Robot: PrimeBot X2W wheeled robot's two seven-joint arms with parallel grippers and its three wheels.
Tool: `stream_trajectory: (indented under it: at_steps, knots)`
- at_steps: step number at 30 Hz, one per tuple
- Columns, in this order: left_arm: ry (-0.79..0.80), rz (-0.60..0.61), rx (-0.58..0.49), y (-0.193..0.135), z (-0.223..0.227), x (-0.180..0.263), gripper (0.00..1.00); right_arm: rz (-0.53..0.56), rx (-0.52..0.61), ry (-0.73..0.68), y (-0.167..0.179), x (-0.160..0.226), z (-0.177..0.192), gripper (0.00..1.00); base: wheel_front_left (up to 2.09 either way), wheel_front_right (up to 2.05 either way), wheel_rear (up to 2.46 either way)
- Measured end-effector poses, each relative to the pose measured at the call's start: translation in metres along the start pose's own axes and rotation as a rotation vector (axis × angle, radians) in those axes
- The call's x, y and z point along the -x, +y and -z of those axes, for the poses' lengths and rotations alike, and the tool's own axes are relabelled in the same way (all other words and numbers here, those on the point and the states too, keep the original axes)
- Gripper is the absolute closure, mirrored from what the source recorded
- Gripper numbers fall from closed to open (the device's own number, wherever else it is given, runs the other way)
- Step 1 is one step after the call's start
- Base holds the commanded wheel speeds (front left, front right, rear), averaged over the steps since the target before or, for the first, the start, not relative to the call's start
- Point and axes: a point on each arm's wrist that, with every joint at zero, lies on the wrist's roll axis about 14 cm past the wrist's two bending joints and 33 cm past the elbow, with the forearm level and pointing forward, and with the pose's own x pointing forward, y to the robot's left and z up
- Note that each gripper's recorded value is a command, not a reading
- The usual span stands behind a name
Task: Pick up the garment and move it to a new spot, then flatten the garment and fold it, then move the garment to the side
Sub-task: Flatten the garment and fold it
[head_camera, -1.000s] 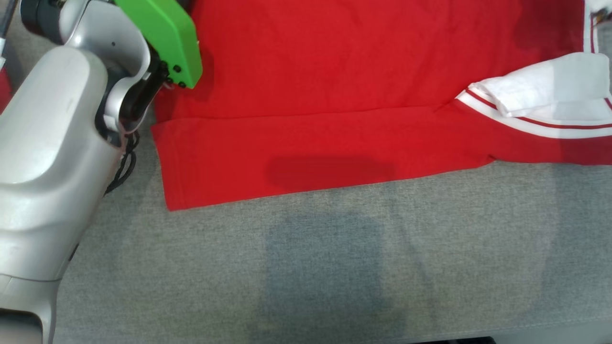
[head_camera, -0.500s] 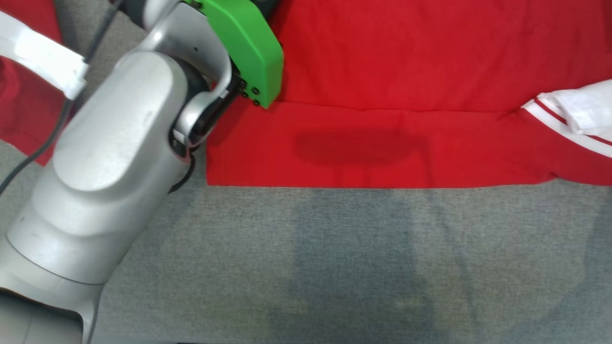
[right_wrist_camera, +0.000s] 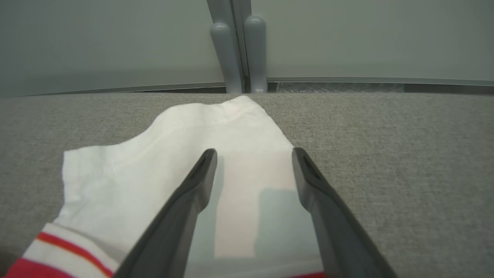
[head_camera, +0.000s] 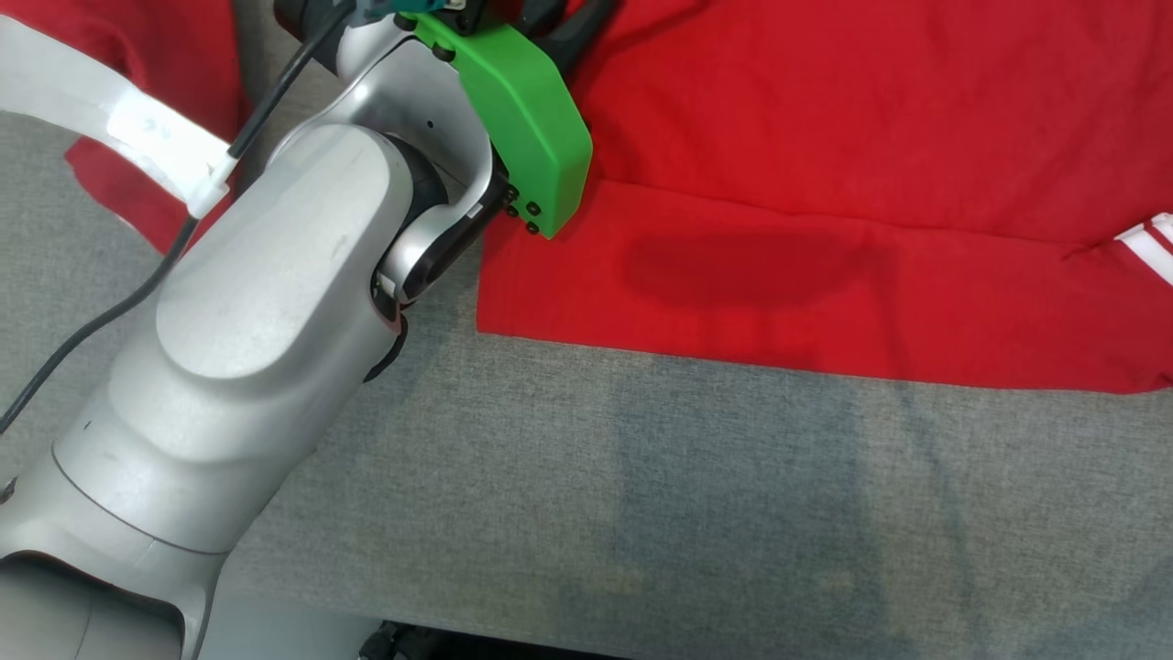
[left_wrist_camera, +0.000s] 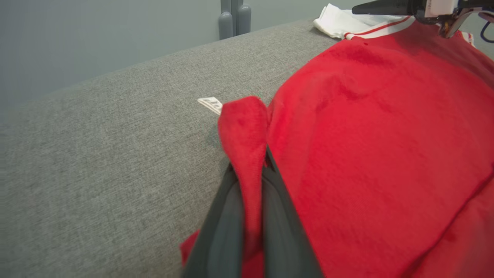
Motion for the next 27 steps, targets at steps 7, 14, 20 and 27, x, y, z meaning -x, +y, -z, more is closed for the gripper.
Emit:
stream_trajectory:
  at_steps: [7,14,20,27]
  knots:
    - [0.002,-0.013,0.005,0.005,0.004,0.003,1.00,0.038,0.042,-0.010,-0.009,-0.011,-0.017,0.00,0.00,0.00,0.00]
    - [0.016,-0.025,0.016,0.007,0.012,0.008,1.00,0.051,0.025,0.069,-0.011,-0.016,0.003,0.00,0.00,0.00,0.00]
    - [0.017,-0.032,0.018,0.012,0.014,0.007,1.00,0.035,-0.019,0.097,-0.004,-0.020,0.006,0.94,0.00,0.00,0.00]
    - [0.018,-0.045,0.013,0.020,0.016,0.007,1.00,0.012,-0.071,0.077,0.003,-0.019,0.004,1.00,0.00,0.00,0.00]
